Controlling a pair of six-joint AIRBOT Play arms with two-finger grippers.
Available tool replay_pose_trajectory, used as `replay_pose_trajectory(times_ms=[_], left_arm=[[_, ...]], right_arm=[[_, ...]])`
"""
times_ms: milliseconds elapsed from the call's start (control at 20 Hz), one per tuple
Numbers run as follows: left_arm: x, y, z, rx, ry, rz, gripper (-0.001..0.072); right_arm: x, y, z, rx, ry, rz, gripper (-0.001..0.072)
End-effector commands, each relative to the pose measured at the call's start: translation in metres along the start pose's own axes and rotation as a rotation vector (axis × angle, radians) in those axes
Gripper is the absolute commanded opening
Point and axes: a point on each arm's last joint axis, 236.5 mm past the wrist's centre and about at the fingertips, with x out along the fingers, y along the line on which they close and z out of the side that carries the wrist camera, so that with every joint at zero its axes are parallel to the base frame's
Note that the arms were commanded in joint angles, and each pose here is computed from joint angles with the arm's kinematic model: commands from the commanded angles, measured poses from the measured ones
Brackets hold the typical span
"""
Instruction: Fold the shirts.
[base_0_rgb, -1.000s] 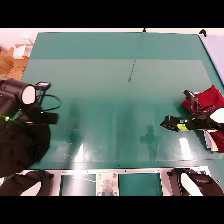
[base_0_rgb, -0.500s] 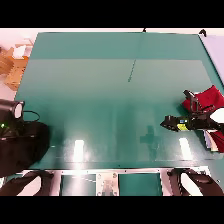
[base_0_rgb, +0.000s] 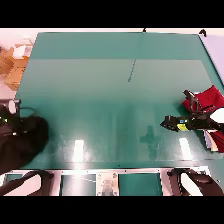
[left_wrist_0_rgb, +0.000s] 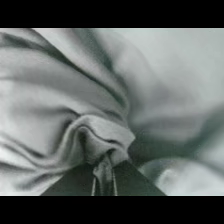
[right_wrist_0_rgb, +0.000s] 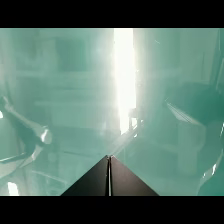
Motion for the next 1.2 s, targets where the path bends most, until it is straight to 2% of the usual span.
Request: replay_pose_trajectory(times_ms=[0, 200, 400, 550, 750, 800, 850, 900, 950, 1050, 1100, 1150], left_arm=[[-0.06, -0.029, 0.024, 0.086, -0.042, -0.086, 0.0023], [-0.2, -0.151, 0.056, 0.311, -0.382, -0.308, 0.0023], [-0.329, -0.274, 0.021, 0.534, -0.705, -0.567, 0.0023], [-0.348, -0.346, -0.024, 0.663, -0.733, -0.721, 0.0023], [-0.297, -0.409, -0.045, 0.749, -0.609, -0.721, 0.0026], [-0.281, -0.42, -0.045, 0.75, -0.57, -0.715, 0.0098], [-0.266, -0.427, -0.044, 0.75, -0.538, -0.702, 0.0493], [-0.252, -0.43, -0.042, 0.753, -0.509, -0.68, 0.072], [-0.244, -0.426, -0.038, 0.771, -0.503, -0.645, 0.0708], [-0.239, -0.399, -0.019, 0.78, -0.489, -0.561, 0.0707], [-0.238, -0.378, -0.004, 0.757, -0.475, -0.512, 0.0706], [-0.238, -0.352, 0.012, 0.713, -0.455, -0.469, 0.0707]], right_arm=[[0.0, 0.0, 0.0, -0.001, 0.0, 0.0, 0.0016], [0.0, 0.0, 0.0, -0.001, 0.0, 0.0, 0.0015], [0.0, 0.0, 0.0, -0.001, 0.0, 0.0, 0.0016], [0.0, 0.0, 0.0, -0.001, 0.0, 0.0, 0.0015], [0.0, 0.0, 0.0, -0.001, 0.0, 0.0, 0.0016], [0.0, 0.0, 0.0, -0.001, 0.0, 0.0, 0.0016], [0.0, 0.0, 0.0, -0.001, 0.0, 0.0, 0.0016], [0.0, 0.0, 0.0, -0.001, 0.0, 0.0, 0.0017], [0.0, 0.0, 0.0, -0.001, -0.001, 0.0, 0.0019], [-0.002, 0.001, 0.006, -0.004, -0.023, -0.001, 0.0092], [-0.006, 0.002, 0.015, -0.006, -0.051, -0.002, 0.0097], [-0.01, 0.002, 0.027, -0.004, -0.087, -0.005, 0.0225]])
